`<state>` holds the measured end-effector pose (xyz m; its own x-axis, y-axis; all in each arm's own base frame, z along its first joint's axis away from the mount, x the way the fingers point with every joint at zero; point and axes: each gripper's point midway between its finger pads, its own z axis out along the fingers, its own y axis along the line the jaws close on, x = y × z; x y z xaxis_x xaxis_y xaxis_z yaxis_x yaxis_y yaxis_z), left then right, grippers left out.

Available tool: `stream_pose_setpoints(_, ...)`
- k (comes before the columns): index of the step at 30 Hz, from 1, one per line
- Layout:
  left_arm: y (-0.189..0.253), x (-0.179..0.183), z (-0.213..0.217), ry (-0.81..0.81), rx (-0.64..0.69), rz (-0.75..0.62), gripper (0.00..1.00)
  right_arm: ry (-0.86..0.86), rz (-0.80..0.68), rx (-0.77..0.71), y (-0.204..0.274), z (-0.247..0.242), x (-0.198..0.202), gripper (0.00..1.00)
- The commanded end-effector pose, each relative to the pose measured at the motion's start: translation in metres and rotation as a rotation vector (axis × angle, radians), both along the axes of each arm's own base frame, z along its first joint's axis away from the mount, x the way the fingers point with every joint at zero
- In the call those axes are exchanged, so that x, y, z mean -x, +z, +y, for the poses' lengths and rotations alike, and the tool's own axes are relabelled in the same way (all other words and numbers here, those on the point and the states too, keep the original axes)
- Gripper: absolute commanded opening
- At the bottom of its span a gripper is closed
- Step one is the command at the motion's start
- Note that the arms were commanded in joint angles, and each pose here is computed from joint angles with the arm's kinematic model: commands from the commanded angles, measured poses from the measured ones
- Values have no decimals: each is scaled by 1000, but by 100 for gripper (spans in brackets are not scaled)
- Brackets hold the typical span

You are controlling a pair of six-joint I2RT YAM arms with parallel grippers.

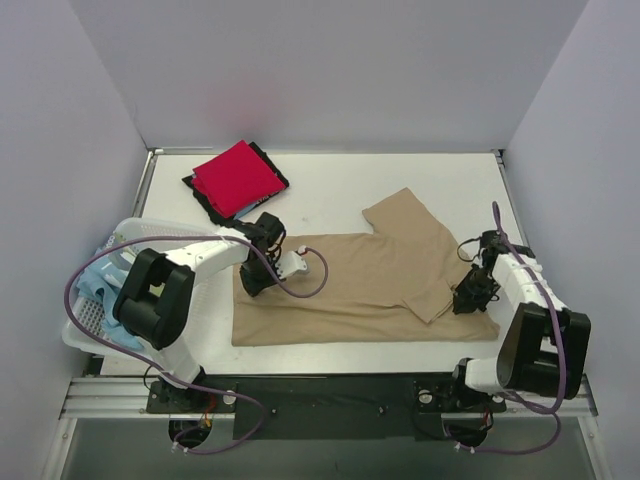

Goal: Fold and stack the t-shirts
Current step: Fold the flattened tshirt in 1/3 of the way

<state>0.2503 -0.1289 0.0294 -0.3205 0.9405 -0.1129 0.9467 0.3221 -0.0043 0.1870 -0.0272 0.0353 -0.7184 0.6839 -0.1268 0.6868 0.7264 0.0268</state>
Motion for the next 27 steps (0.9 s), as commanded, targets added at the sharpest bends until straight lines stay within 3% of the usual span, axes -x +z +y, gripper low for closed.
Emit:
stream_pose_setpoints(1,-9,-13,4,39,-30,-59,0,57,2,-115,-11,26,-9,0)
stream_pose_setpoints(7,-14,-14,15,129,-63,-85,3,99,49,-140,-20,38,-23,0)
stream_pose_setpoints(8,-14,-14,14,136,-61,-81,11,109,38,-138,-18,41,-27,0)
stream_pose_setpoints(11,-4,-17,5,170,-22,-82,46,133,-21,-116,-7,44,-52,0)
stream_pose_setpoints(13,3,-25,0,182,-2,-110,52,147,-28,-106,-7,48,-63,0)
stream_pose_setpoints(21,62,-49,-56,30,242,-169,61,203,-42,-102,-16,66,-122,0)
stream_pose_setpoints(27,101,-47,-162,-131,472,-152,64,272,-162,-99,20,73,-174,0)
